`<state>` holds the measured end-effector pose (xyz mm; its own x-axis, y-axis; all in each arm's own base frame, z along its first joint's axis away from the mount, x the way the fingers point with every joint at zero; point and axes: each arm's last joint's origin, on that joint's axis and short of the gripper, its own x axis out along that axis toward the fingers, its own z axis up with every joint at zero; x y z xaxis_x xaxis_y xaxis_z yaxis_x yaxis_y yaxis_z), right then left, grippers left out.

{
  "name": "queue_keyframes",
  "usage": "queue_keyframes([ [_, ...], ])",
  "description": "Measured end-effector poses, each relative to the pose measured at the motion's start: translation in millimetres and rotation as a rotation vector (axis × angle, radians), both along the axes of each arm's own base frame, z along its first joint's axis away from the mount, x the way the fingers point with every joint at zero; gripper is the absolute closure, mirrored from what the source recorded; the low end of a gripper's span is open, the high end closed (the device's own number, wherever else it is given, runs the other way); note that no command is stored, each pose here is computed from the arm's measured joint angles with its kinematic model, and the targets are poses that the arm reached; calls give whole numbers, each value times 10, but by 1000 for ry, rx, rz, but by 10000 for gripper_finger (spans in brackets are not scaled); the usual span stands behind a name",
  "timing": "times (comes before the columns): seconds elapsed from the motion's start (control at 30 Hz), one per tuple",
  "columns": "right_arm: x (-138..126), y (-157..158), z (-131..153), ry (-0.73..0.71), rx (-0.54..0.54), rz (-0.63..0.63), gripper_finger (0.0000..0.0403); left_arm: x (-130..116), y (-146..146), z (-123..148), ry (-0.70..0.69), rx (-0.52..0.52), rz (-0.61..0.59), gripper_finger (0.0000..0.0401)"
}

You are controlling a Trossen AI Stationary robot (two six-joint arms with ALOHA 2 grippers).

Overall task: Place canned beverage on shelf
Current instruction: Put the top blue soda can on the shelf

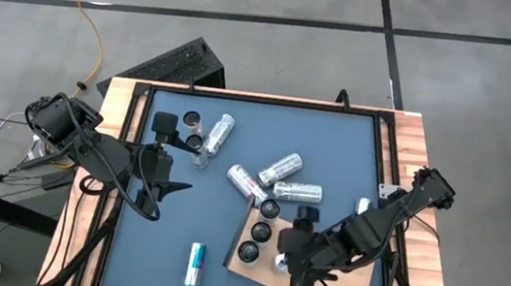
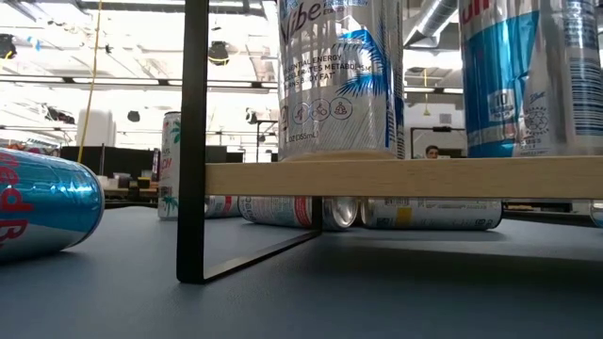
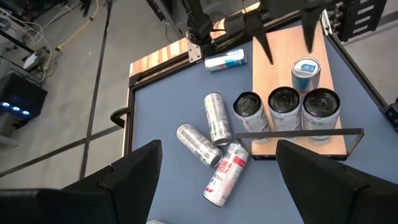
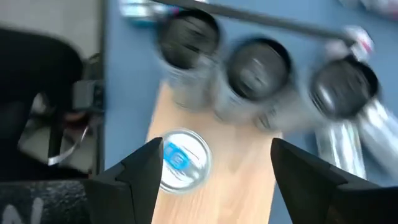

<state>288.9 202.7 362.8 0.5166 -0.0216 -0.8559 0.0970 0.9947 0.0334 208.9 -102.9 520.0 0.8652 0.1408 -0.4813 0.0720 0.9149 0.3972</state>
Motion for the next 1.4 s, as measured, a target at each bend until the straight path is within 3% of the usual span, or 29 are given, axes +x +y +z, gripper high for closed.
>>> queue_keyframes([
  [0.17,-235,238,-128,-87,-1,-282,125,0,1,1,-2,-11,6,98],
  [0.3,-347,351,-214,-227,83,-546,125,3,-1,6,-7,-5,1,98],
  [0.37,-361,376,-208,-276,135,-620,125,3,-1,6,-7,-4,0,98],
  [0.53,-241,423,-299,-283,103,-584,125,3,-2,6,-7,-6,1,98],
  [0.67,-90,515,-588,-229,-25,-519,125,3,-2,6,-8,-16,4,98],
  [0.8,38,625,-836,-237,-66,-530,125,4,-2,7,-9,-20,5,98],
  [0.97,3,713,-906,-288,-66,-569,125,7,-6,12,-15,-28,4,98],
  [1.4,-132,711,-918,-252,-94,-611,125,11,-8,19,-24,-46,10,98],
])
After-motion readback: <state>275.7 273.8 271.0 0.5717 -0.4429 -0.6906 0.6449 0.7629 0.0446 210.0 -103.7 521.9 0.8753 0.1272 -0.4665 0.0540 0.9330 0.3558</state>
